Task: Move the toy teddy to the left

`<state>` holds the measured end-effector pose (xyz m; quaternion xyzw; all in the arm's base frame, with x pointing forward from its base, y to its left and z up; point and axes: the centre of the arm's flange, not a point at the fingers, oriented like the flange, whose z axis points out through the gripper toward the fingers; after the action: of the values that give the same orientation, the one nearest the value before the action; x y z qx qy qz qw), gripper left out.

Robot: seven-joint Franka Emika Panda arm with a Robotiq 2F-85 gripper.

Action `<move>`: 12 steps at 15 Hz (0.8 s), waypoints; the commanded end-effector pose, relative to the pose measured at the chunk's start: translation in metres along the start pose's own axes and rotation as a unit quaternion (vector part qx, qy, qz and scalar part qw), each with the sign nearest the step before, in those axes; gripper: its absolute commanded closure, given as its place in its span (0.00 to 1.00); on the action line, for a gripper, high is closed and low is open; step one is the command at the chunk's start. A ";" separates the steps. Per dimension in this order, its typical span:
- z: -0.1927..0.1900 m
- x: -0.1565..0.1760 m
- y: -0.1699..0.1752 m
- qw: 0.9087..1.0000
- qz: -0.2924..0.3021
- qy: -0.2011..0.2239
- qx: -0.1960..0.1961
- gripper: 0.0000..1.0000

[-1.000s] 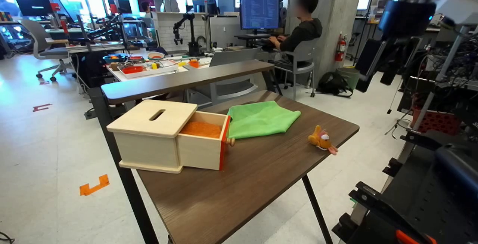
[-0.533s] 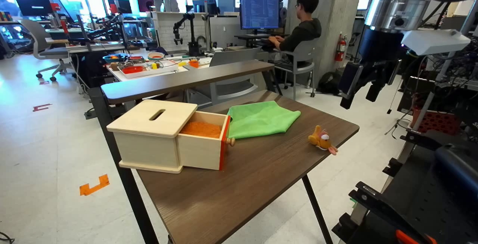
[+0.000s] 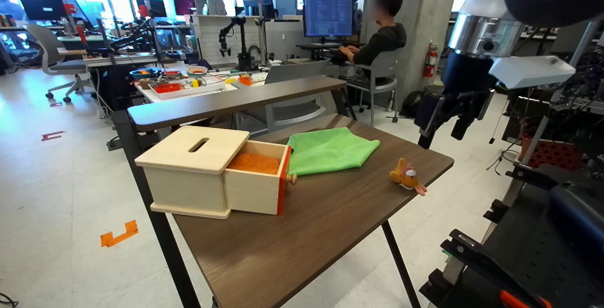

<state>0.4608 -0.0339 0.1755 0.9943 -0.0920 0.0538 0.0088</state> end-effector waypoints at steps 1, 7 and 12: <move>0.040 0.025 -0.022 1.000 0.007 0.015 0.016 0.00; 0.091 0.048 -0.034 1.000 0.005 0.001 0.010 0.00; 0.115 0.059 -0.029 1.000 0.007 0.001 0.005 0.25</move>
<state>0.5211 -0.0179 0.0818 0.9945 -0.0936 0.0469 0.0008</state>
